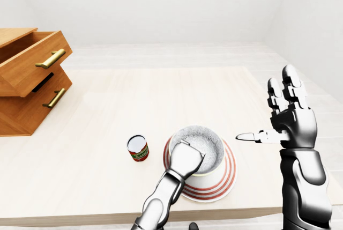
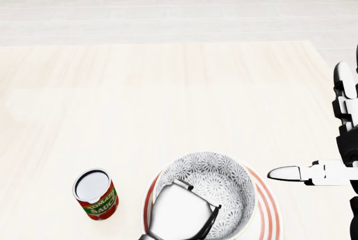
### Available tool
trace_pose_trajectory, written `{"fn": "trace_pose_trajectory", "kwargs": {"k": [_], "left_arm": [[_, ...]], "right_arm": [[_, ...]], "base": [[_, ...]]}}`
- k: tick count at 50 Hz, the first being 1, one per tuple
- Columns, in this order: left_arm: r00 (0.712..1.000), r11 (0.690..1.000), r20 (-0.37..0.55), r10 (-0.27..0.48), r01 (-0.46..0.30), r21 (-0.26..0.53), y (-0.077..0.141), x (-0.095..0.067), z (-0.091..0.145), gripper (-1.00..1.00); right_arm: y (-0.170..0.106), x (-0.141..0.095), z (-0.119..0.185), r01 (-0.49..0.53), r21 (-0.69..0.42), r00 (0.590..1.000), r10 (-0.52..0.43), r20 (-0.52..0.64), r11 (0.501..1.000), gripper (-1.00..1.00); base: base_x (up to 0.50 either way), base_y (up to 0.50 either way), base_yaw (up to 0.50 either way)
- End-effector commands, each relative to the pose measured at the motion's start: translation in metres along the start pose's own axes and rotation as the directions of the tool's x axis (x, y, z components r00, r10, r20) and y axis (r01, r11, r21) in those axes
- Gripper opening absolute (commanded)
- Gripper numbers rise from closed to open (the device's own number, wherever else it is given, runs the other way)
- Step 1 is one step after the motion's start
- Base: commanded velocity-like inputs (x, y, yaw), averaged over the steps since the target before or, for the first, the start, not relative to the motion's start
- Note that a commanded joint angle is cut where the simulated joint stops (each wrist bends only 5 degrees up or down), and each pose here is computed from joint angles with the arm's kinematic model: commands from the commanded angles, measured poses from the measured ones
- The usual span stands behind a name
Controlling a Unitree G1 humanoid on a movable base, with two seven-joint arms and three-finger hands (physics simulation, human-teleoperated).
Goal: Put the bowl on the plate.
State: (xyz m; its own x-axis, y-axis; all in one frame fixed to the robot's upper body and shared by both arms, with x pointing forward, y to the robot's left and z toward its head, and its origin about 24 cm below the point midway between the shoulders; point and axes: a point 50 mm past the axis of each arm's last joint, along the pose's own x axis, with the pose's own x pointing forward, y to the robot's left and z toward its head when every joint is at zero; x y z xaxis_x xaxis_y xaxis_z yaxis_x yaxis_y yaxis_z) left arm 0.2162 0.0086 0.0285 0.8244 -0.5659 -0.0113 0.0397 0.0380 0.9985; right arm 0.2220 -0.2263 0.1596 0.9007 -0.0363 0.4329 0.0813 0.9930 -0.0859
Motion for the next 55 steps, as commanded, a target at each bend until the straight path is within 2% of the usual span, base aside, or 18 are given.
{"fn": "trace_pose_trajectory", "kwargs": {"k": [1, 37, 55], "left_arm": [[0.999, 0.998, -0.027, 0.041, -0.042, -0.040, 0.004, -0.001, -0.004, -1.00], [0.999, 0.999, -0.029, 0.023, -0.024, -0.040, -0.007, -0.002, -0.004, -1.00], [0.999, 0.999, -0.035, 0.026, -0.028, -0.045, -0.005, -0.002, -0.006, -1.00]], "right_arm": [[-0.001, -0.001, 0.000, 0.001, 0.001, 1.000, -0.001, -0.003, 1.000, 1.00], [-0.002, -0.001, -0.004, 0.005, 0.006, 1.000, -0.004, -0.016, 1.000, 1.00], [-0.003, -0.001, -0.001, 0.009, 0.004, 1.000, -0.009, -0.007, 1.000, 1.00]], "base": [[0.00, 0.00, 0.00], [0.00, 0.00, 0.00], [0.00, 0.00, 0.00]]}}
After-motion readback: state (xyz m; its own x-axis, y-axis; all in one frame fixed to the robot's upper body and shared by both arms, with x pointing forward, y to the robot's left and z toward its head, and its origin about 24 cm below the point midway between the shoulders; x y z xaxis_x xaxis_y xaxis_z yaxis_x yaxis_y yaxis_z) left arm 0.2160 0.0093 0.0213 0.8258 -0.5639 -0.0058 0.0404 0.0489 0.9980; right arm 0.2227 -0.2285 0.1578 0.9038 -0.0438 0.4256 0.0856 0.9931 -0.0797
